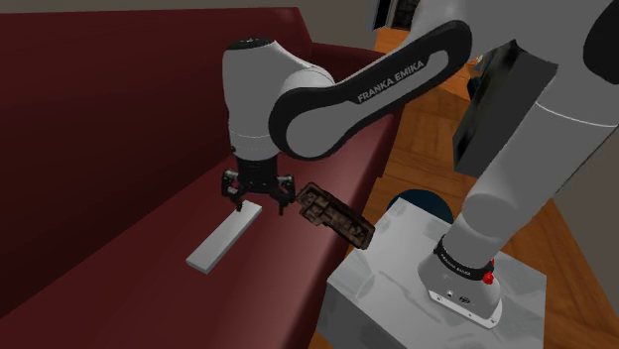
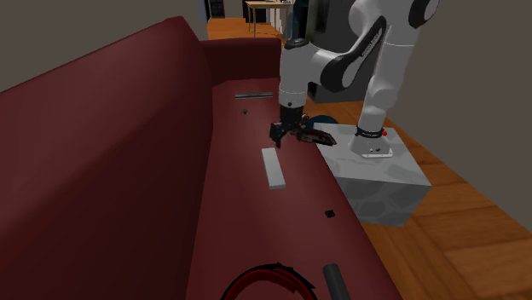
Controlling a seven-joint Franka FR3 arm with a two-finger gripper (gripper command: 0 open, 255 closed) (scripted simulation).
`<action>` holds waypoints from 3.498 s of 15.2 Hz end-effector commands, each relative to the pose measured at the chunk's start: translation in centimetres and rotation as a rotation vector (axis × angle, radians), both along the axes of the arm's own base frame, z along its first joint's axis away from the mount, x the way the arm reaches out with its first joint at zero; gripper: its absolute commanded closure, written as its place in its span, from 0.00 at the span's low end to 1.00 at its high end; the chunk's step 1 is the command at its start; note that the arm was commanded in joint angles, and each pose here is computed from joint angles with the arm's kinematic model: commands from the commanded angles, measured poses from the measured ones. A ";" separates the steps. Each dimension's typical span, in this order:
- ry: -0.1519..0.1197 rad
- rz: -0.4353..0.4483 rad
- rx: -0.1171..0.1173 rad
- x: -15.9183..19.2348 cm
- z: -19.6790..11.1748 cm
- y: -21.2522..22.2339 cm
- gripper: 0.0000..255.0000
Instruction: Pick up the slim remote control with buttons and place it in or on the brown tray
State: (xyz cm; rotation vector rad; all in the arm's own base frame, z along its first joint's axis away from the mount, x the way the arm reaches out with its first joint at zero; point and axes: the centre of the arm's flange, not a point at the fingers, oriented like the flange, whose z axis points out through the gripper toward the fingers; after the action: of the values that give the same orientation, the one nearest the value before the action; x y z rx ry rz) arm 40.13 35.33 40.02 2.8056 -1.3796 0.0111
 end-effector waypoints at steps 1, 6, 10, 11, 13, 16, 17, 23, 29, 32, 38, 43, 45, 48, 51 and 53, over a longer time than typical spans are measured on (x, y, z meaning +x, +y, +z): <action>-0.001 -0.064 0.008 1.5 -1.0 2.0 0.00; 0.002 -0.183 0.021 5.2 -3.0 5.7 0.00; 0.002 -0.183 0.020 5.2 -5.1 5.8 0.00; 0.002 -0.183 0.020 5.2 -5.6 5.8 0.00; 0.002 -0.183 0.020 5.2 -7.0 5.8 0.00; 0.002 -0.183 0.021 5.2 -7.0 5.8 0.00; 0.002 -0.183 0.020 5.2 -7.0 5.8 0.00; 0.002 -0.183 0.020 5.2 -7.0 5.8 1.00; 0.002 -0.183 0.020 5.2 -7.0 5.7 1.00; 0.002 -0.183 0.021 5.2 -6.4 5.8 1.00; 0.002 -0.183 0.020 5.2 -3.3 5.8 1.00; 0.002 -0.183 0.020 5.2 -0.6 5.8 1.00; 0.002 -0.183 0.020 5.2 0.4 5.8 1.00; 0.002 -0.183 0.020 5.2 2.0 5.8 1.00; 0.002 -0.183 0.020 5.2 3.6 5.8 1.00; 0.002 -0.183 0.020 5.2 4.7 5.8 1.00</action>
State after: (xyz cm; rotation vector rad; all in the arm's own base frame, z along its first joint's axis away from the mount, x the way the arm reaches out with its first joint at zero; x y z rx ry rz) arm 45.43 41.08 44.25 2.6828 -1.6387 -0.0075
